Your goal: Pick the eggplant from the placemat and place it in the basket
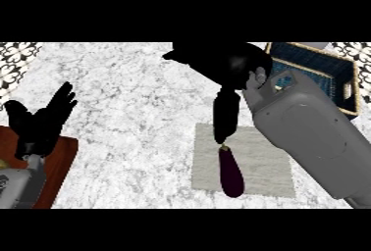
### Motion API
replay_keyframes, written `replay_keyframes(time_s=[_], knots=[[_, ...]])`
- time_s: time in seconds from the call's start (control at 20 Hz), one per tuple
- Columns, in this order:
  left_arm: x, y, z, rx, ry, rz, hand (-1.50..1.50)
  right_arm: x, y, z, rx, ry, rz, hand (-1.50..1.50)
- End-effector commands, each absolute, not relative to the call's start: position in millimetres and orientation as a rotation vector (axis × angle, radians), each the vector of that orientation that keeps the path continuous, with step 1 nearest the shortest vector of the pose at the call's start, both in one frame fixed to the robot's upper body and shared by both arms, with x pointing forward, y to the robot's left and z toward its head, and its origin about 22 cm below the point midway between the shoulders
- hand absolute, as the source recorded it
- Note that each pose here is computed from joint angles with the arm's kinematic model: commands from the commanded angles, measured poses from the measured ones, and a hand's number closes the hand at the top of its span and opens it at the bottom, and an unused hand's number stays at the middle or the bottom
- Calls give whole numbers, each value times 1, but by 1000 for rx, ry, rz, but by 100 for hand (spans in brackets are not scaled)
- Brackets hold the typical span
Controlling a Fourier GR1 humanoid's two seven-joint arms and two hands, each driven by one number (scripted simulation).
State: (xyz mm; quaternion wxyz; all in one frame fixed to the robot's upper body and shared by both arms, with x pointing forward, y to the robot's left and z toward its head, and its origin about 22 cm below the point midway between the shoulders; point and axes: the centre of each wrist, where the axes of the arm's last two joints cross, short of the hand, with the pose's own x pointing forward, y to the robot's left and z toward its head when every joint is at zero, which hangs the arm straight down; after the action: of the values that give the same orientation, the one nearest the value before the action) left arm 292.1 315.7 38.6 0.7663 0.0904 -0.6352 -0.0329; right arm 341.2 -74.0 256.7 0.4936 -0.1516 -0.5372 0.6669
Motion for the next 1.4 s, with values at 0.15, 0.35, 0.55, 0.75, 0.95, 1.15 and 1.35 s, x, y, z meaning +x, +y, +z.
replay_keyframes(time_s=[0.15,0.35,0.55,0.75,0.95,1.15,1.35], knots=[[298,304,44,200,-1371,-65,0,357,-106,278,-249,-1105,1719,-150],[297,331,56,196,-1383,-64,0,356,-149,283,-139,-1142,1656,-150],[292,319,39,208,-1369,-46,0,343,-182,273,-127,-1251,1544,-150],[288,302,32,200,-1378,-69,0,322,-201,228,-87,-1277,1502,-150],[299,303,32,203,-1388,-79,0,322,-211,199,-90,-1270,1496,-150],[287,314,37,199,-1397,-84,0,300,-186,150,-85,-1319,1449,-150],[300,335,31,164,-1379,-63,0,304,-187,113,-89,-1355,1422,-150]])
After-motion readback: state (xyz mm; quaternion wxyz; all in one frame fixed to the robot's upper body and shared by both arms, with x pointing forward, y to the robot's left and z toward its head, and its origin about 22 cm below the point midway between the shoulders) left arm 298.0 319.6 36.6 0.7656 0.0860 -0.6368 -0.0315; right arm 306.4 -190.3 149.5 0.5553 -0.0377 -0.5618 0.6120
